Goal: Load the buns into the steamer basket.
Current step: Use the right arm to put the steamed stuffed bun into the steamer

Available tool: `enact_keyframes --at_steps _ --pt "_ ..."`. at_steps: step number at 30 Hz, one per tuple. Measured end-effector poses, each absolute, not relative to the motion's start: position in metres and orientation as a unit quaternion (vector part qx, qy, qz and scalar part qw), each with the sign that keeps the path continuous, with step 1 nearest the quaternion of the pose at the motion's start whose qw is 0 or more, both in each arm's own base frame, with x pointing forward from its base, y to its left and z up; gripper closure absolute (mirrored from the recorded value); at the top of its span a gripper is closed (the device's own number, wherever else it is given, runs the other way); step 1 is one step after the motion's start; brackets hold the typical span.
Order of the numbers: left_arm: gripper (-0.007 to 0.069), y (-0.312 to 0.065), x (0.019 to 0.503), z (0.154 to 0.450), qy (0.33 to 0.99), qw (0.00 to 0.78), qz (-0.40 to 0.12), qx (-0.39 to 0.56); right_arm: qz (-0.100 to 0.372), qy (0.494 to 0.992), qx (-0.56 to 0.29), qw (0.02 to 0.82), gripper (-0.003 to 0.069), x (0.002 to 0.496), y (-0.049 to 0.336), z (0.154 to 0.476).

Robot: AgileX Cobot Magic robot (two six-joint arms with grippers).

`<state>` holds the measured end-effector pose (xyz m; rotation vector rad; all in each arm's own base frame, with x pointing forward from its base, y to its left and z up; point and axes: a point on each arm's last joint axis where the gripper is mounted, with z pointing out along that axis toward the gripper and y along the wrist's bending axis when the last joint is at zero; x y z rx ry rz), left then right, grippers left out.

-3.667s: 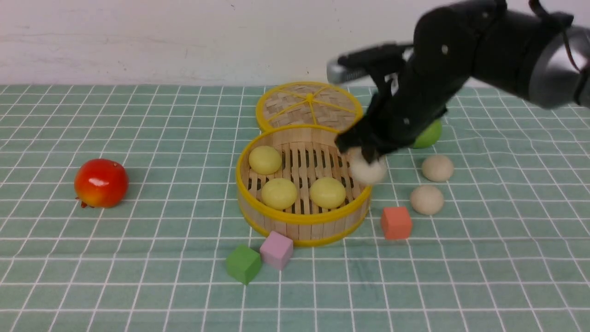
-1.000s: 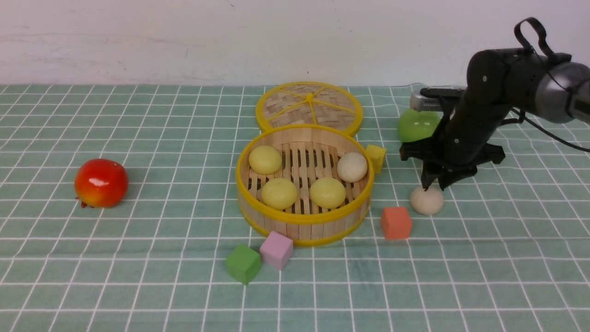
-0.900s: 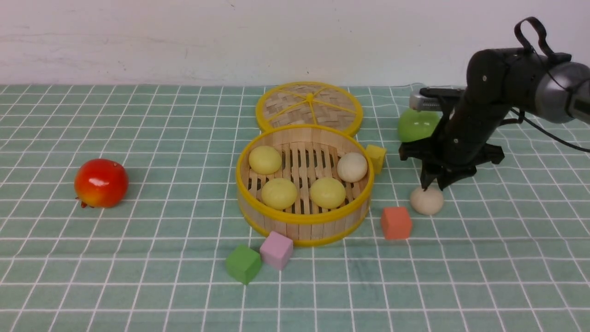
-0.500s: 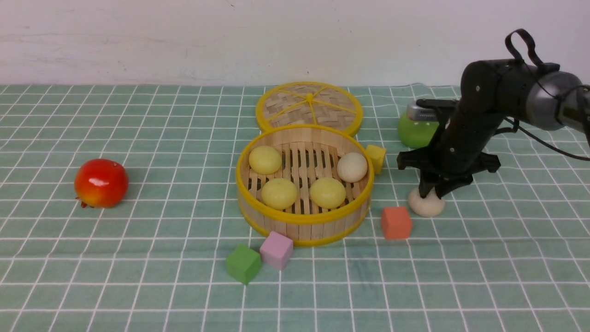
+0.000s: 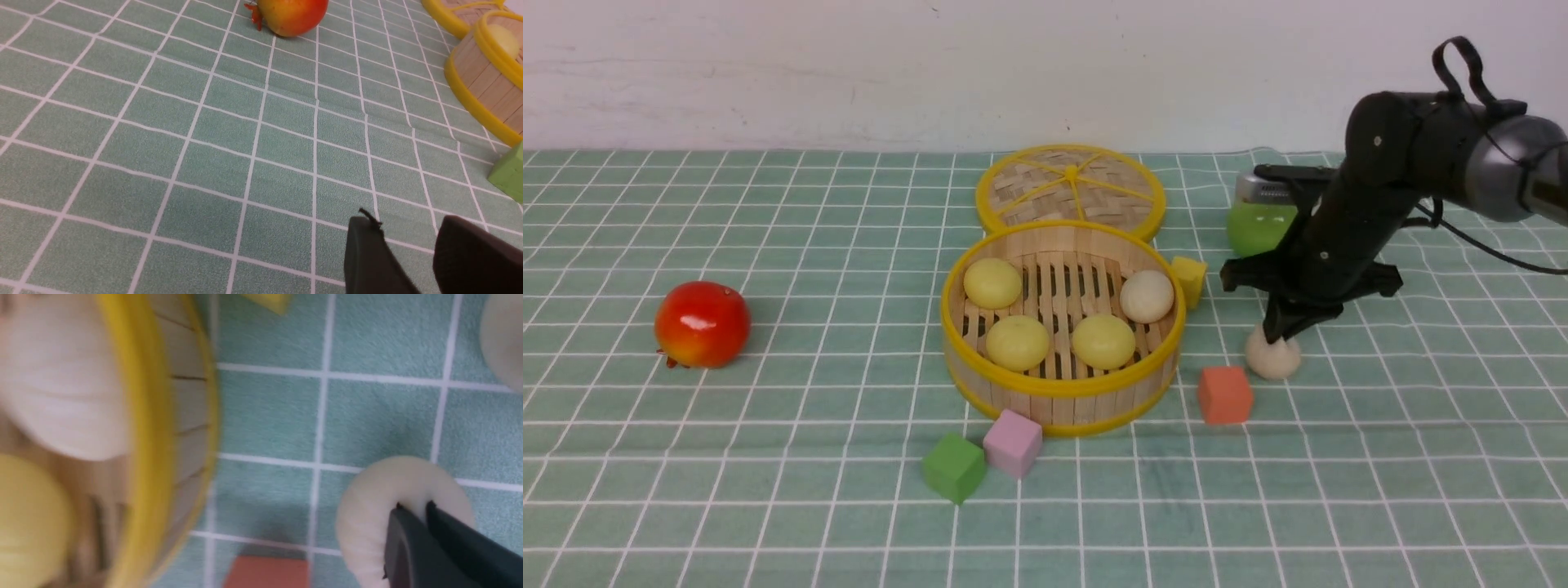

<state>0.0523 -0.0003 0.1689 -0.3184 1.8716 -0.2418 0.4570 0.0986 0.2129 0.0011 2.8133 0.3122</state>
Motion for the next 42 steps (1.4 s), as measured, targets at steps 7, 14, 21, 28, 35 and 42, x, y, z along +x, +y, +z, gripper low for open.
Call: enact_keyframes --at_steps 7,14,21,28,35,42 --pt "0.0387 0.000 0.052 0.169 0.799 0.576 -0.103 -0.136 0.194 0.946 -0.042 0.256 0.0657 0.460 0.132 0.285" --pt "0.0387 0.000 0.052 0.169 0.799 0.576 -0.103 -0.136 0.244 0.915 -0.117 0.299 0.0657 0.453 0.203 0.283" --pt "0.0387 0.000 0.052 0.169 0.799 0.576 -0.103 -0.136 0.241 0.919 -0.121 0.287 0.0657 0.464 0.227 0.235" --pt "0.0387 0.000 0.052 0.169 0.799 0.576 -0.103 -0.136 0.249 0.921 -0.105 0.281 0.0656 0.470 0.229 0.217" --pt "0.0387 0.000 0.052 0.169 0.799 0.576 -0.103 -0.136 0.247 0.924 -0.105 0.272 0.0625 0.471 0.230 0.209" --pt "0.0387 0.000 0.052 0.169 0.799 0.576 -0.103 -0.136 0.248 0.927 -0.110 0.259 0.0443 0.468 0.228 0.214"
